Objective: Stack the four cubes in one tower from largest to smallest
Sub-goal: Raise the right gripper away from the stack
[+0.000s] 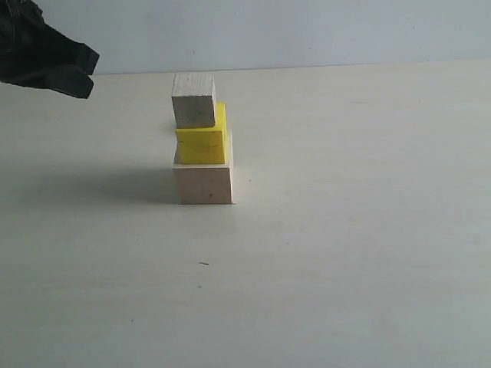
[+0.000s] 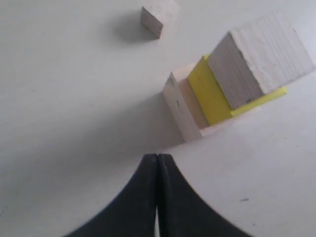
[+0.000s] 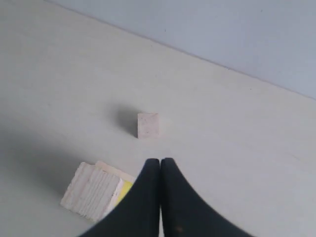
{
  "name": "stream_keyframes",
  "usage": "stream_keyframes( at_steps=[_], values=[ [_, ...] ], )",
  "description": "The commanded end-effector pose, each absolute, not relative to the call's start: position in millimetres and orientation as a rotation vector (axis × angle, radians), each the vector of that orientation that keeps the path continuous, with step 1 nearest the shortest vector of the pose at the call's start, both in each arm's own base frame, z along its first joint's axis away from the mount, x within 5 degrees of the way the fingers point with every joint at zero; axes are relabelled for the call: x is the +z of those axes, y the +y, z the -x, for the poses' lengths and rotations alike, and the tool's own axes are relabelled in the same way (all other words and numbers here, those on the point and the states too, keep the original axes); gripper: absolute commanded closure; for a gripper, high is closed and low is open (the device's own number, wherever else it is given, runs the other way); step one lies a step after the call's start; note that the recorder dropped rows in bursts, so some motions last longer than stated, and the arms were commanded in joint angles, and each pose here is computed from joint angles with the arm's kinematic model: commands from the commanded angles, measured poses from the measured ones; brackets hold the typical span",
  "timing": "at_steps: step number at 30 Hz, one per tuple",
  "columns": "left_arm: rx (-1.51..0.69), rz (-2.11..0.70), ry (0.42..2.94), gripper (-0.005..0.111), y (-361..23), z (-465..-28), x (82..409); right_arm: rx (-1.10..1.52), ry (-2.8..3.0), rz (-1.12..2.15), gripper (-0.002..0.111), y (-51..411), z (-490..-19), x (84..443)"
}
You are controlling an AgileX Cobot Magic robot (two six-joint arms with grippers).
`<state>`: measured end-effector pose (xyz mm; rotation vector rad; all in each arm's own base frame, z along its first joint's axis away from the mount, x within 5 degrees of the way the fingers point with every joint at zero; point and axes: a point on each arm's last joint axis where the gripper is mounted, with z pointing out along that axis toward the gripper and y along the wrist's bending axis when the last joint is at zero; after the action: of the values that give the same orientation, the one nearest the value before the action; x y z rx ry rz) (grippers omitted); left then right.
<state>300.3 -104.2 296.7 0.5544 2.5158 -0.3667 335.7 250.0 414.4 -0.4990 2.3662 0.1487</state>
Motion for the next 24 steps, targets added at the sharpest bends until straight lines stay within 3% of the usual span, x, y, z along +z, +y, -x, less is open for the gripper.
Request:
stream_keyframes(
  at_steps=[1, 6, 10, 14, 19, 24],
  values=[
    [-0.344, -0.392, 2.478, 0.107, -88, -323, 302, 0.324, 2.284, 0.487, 0.108, 235, -303, 460],
    [-0.41, -0.177, 2.519, 0.107, -62, -364, 311, 0.346, 2.189, 0.448, 0.108, 211, -276, 497],
    [-0.467, -0.163, 2.611, 0.107, -64, -386, 290, 0.231, 2.178, 0.403, 0.108, 192, -268, 499],
    [-0.524, -0.148, 2.681, 0.107, -69, -407, 255, 0.115, 2.299, 0.406, 0.108, 176, -255, 463],
    [-0.576, -0.117, 2.743, 0.107, -72, -414, 230, -0.285, 2.385, 0.323, 0.108, 145, -279, 405],
    [-0.588, -0.132, 2.759, 0.107, -72, -409, 235, -0.146, 2.483, 0.28, 0.108, 124, -342, 345]
  ],
)
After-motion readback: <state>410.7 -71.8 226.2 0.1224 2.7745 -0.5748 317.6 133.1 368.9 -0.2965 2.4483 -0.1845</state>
